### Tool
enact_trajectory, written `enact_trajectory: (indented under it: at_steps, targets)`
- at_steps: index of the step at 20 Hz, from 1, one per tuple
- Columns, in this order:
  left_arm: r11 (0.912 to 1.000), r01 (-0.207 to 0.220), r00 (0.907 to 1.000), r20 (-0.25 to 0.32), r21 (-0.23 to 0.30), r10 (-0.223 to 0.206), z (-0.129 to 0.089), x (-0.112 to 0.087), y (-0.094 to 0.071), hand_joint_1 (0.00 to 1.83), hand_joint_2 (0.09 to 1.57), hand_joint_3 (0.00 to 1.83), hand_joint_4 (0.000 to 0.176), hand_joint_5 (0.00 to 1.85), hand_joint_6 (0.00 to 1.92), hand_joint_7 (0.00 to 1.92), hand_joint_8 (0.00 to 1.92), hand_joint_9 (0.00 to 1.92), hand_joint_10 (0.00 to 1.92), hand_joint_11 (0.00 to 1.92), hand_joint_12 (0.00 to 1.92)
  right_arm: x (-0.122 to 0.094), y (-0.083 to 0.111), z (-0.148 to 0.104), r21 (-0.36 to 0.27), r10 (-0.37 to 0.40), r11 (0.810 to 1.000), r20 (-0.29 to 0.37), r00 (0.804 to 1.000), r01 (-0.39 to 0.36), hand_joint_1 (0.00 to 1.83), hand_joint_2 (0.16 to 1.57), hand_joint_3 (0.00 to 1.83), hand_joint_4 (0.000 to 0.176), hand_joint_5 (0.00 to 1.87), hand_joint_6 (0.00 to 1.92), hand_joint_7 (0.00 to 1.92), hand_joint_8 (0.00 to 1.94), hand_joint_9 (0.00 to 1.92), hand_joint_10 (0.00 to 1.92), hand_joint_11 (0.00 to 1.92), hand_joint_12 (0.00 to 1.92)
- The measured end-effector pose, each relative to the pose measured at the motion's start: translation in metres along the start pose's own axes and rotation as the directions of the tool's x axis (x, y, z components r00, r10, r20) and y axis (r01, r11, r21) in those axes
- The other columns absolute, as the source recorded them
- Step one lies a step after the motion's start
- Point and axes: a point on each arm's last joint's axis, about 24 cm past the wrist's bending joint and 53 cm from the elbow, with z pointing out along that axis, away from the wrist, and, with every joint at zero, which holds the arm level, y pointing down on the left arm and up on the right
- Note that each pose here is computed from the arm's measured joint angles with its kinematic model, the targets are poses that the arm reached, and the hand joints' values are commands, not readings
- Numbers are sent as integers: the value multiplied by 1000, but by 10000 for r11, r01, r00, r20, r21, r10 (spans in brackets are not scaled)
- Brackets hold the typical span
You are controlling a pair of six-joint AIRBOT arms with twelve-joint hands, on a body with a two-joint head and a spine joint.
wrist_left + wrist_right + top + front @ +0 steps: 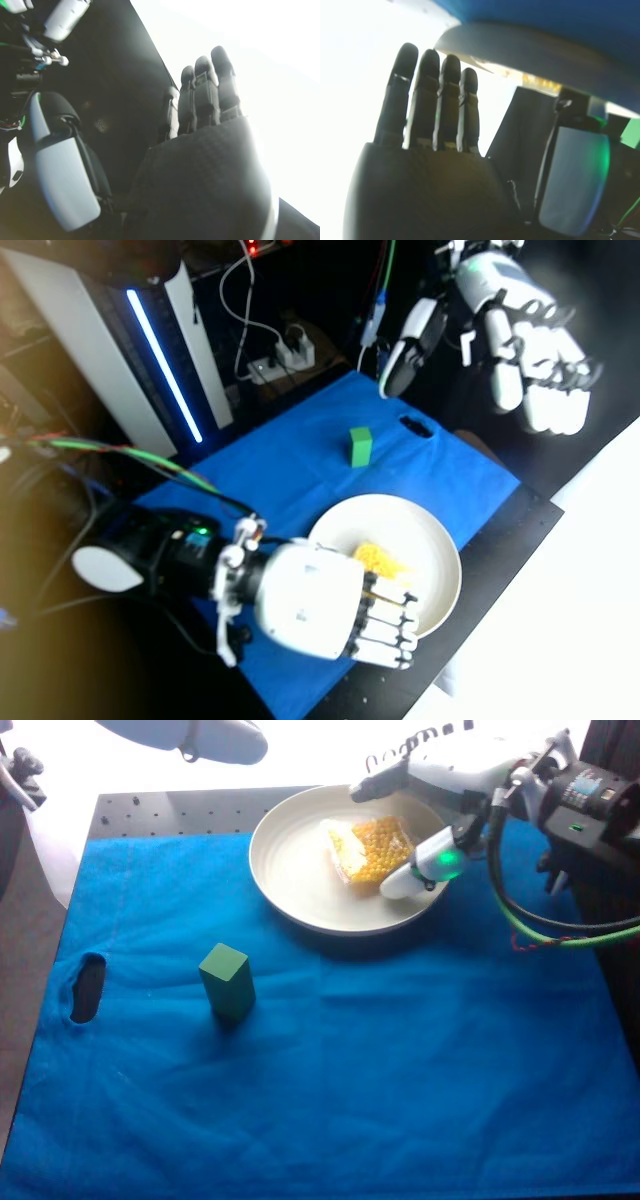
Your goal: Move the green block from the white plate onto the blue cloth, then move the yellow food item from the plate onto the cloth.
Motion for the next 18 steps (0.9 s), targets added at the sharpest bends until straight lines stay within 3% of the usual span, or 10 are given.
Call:
enact_trajectory:
  at_steps: [3, 5, 6, 11, 12, 13, 15, 16, 17, 18]
  targets:
    - [9999, -148, 9999, -71, 74, 148, 1, 2, -3, 732, 784, 0, 135, 67, 10, 194, 8, 205, 5, 0, 560, 4, 5, 5, -68, -163, 9998, -95, 9998, 162, 919, 765, 0, 47, 499, 0, 515, 0, 498, 1, 162, 869]
    - [9999, -149, 9999, -28, 56, 150, 3, -1, -4, 718, 769, 0, 123, 83, 8, 195, 2, 202, 1, 0, 546, 5, 7, 6, -84, -203, 9998, -118, 9997, 202, 931, 764, 0, 30, 520, 0, 514, 1, 530, 7, 212, 960]
    - [9999, -148, 9999, -5, 69, 148, 3, -2, -4, 709, 754, 0, 132, 93, 10, 201, 4, 208, 3, 8, 548, 6, 8, 6, -88, -202, 9998, -127, 9997, 200, 982, 782, 1, 0, 581, 3, 671, 16, 622, 23, 248, 1013]
    - [9998, -177, 9998, -8, 82, 177, 3, -2, -5, 699, 770, 0, 121, 115, 9, 198, 0, 186, 0, 9, 547, 6, 13, 8, -248, -202, 9995, -86, 9998, 200, 1214, 943, 1, 0, 857, 3, 1048, 14, 1077, 64, 688, 1090]
    - [9998, -181, 9998, 13, 90, 181, 3, -3, -5, 689, 767, 0, 122, 112, 6, 197, 0, 195, 5, 25, 556, 4, 15, 8, -315, -194, 9993, -41, 9998, 193, 1352, 980, 10, 0, 906, 1, 1211, 426, 1213, 51, 831, 1054]
    - [9998, -167, 9999, 31, 128, 167, 4, -4, -7, 692, 785, 6, 112, 101, 0, 194, 2, 203, 7, 33, 562, 4, 16, 8, -317, -162, 9994, -44, 9999, 160, 1292, 1057, 0, 0, 1094, 510, 1150, 909, 1344, 103, 898, 1216]
    - [9998, -171, 9999, 27, 126, 170, 4, -4, -7, 696, 788, 6, 109, 100, 0, 185, 0, 199, 5, 24, 559, 3, 17, 8, -359, -128, 9993, -10, 9999, 128, 1286, 1066, 0, 0, 1156, 413, 1092, 1033, 1345, 125, 873, 1327]
    - [9998, -174, 9998, 24, 124, 174, 4, -4, -7, 727, 788, 5, 105, 106, 3, 193, 3, 206, 7, 32, 562, 1, 19, 8, -405, -113, 9991, 40, 9999, 115, 1214, 1041, 4, 0, 1168, 587, 1080, 912, 1180, 864, 943, 1567]
    - [9998, -171, 9999, 23, 120, 170, 4, -4, -7, 721, 788, 4, 106, 107, 2, 198, 5, 207, 6, 29, 561, 0, 18, 8, -387, -135, 9992, 35, 9999, 136, 1198, 1043, 1, 0, 1154, 653, 1069, 953, 1034, 1347, 942, 1777]
    - [9998, -174, 9998, 28, 130, 174, 4, -4, -7, 712, 788, 4, 98, 105, 1, 212, 10, 219, 10, 30, 562, 1, 18, 8, -376, -132, 9992, 30, 9999, 133, 1257, 1088, 2, 0, 1153, 439, 991, 1200, 938, 1583, 923, 1892]
